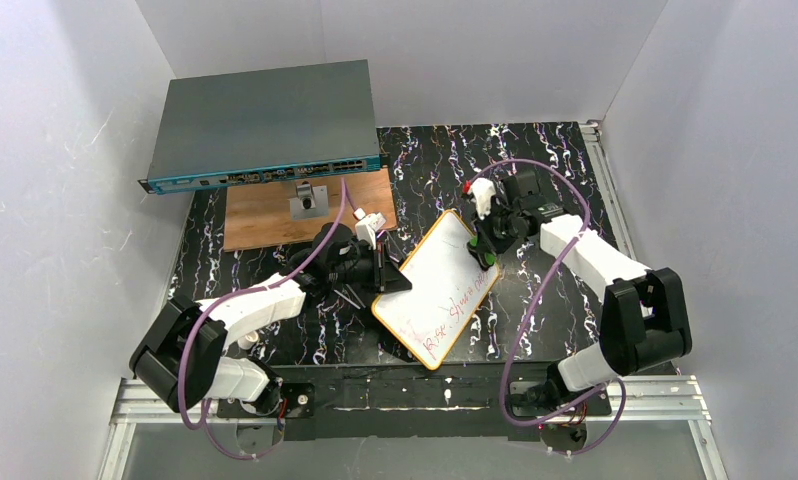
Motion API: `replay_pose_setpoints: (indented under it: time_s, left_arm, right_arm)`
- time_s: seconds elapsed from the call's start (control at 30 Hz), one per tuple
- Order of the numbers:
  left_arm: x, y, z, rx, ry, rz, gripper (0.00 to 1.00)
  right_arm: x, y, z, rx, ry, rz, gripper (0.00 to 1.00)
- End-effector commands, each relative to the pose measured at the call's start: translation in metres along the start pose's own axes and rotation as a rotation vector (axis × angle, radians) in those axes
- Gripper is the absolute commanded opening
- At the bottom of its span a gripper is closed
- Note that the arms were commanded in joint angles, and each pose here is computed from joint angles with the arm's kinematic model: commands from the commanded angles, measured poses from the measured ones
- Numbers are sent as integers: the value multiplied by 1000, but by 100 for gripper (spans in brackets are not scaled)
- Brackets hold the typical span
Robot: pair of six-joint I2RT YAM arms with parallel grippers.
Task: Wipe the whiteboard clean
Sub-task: Erase the whiteboard at the center of the board.
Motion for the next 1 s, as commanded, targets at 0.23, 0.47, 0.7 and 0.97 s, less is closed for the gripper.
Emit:
replay_pose_setpoints:
  time_s: [0.23, 0.47, 0.7, 0.97]
  left_arm:
    - [-13, -21, 2, 84, -15, 109, 0]
    - [-13, -21, 2, 84, -17, 109, 0]
    - [-13, -22, 1, 86, -16, 113, 0]
    - [-13, -22, 2, 92, -15, 111, 0]
  right_arm:
    - [-13, 35, 6, -153, -59, -89, 1]
    - [-19, 41, 6, -156, -75, -85, 1]
    - [2, -31, 6, 178, 15, 69, 1]
    - [1, 32, 18, -124, -2, -51, 1]
Point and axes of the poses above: each gripper's point midway between its finger pads, its own z axis out along the fingers, its own y axis along the line the jaws close on, x = y × z, the point moved 3 cm from there along -z, back along the fingers, and after that the axes turned 10 degrees about -z, right-handed, at the moved point
